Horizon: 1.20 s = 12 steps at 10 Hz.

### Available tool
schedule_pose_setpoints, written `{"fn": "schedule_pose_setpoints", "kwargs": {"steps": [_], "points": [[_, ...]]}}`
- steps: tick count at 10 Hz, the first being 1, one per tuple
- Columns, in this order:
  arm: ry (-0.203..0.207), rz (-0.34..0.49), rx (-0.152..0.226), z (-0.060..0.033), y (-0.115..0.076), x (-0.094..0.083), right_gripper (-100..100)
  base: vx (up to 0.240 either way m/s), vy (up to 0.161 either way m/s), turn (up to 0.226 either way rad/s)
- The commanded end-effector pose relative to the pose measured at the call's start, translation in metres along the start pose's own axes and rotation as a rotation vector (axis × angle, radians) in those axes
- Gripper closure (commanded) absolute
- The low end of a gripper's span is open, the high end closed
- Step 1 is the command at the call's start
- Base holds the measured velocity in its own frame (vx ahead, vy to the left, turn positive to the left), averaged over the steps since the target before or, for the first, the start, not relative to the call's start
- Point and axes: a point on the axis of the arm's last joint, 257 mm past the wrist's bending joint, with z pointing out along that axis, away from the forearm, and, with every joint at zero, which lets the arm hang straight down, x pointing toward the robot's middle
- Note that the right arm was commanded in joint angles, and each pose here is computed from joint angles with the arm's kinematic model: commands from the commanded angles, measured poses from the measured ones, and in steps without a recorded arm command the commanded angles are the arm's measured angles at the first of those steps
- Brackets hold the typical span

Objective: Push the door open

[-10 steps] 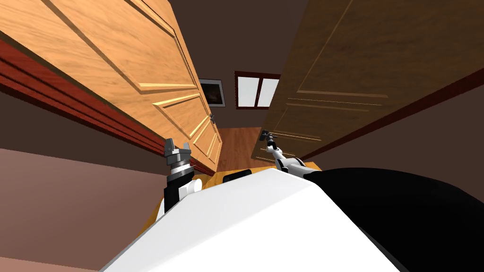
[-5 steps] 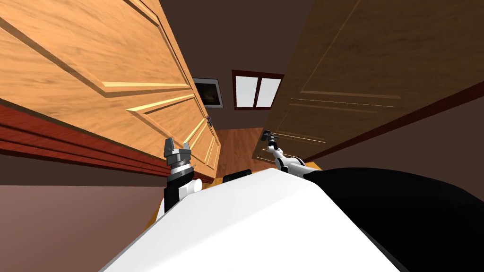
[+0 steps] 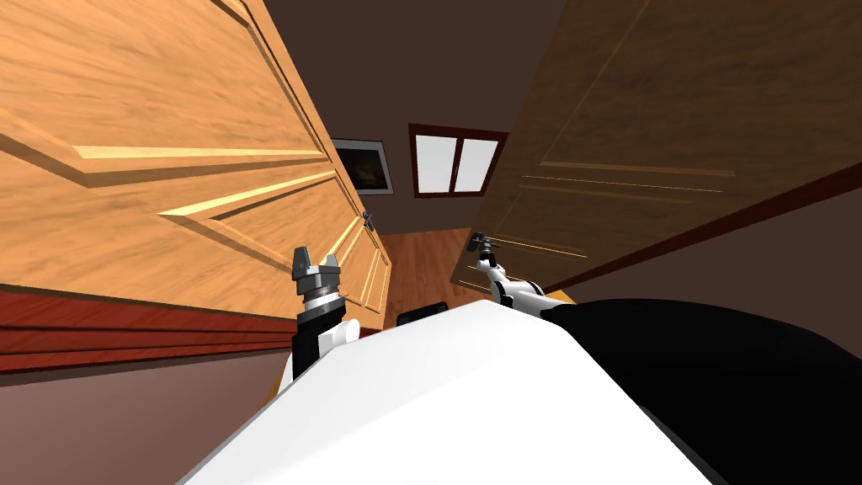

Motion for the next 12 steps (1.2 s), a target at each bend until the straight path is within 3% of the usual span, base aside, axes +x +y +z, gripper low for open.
{"fn": "schedule_pose_setpoints", "kwargs": {"steps": [1, 3, 7, 9, 11, 12], "points": [[-0.022, -0.002, -0.004, 0.0013, 0.002, -0.010, 100, 0.168, 0.052, -0.070], [-0.021, 0.000, 0.003, -0.0009, -0.002, -0.008, 100, 0.118, 0.026, -0.057], [-0.069, -0.001, 0.003, -0.0031, -0.002, -0.034, 100, 0.159, -0.013, -0.032], [-0.063, 0.002, -0.018, 0.0003, 0.008, -0.031, 100, 0.097, -0.010, -0.030], [-0.069, -0.001, 0.003, -0.0031, -0.002, -0.034, 100, -0.006, -0.017, 0.021], [-0.091, -0.001, 0.003, -0.0046, -0.002, -0.046, 100, 0.106, 0.014, -0.029]]}}
